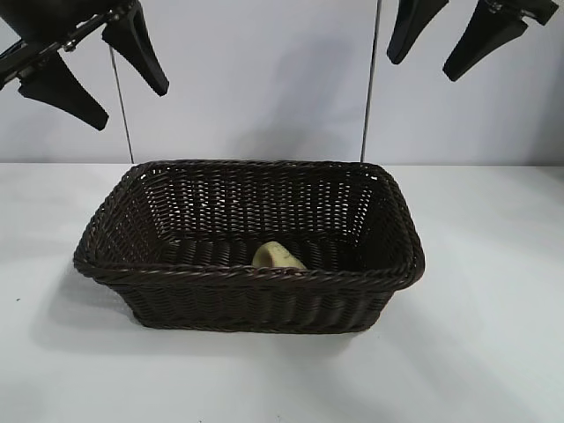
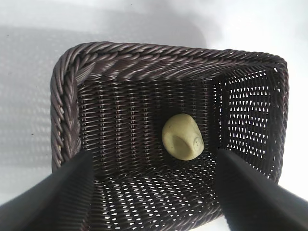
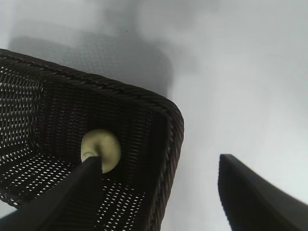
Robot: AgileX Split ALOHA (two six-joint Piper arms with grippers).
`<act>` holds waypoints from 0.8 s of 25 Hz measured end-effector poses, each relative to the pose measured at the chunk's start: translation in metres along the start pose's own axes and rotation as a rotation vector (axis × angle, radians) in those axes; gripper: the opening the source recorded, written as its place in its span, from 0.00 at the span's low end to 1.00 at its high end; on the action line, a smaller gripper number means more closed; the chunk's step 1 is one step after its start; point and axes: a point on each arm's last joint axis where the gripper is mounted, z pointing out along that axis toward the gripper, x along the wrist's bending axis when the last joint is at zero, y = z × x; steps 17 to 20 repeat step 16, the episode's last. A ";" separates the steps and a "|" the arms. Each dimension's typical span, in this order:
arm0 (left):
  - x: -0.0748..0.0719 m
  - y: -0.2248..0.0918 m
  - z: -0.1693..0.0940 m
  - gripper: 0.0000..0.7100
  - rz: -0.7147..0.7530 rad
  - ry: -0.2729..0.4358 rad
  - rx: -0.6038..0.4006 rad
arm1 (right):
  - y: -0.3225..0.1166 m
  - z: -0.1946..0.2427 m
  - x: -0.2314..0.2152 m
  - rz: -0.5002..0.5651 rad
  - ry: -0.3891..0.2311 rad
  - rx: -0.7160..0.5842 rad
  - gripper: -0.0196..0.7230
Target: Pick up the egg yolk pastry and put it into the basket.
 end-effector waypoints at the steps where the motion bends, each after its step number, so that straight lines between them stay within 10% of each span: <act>1: 0.000 0.000 0.000 0.72 0.000 0.000 0.000 | -0.002 0.003 -0.001 0.004 0.000 0.013 0.69; 20: 0.000 0.000 0.000 0.72 0.000 0.000 0.000 | -0.007 0.011 -0.003 0.004 0.000 0.043 0.69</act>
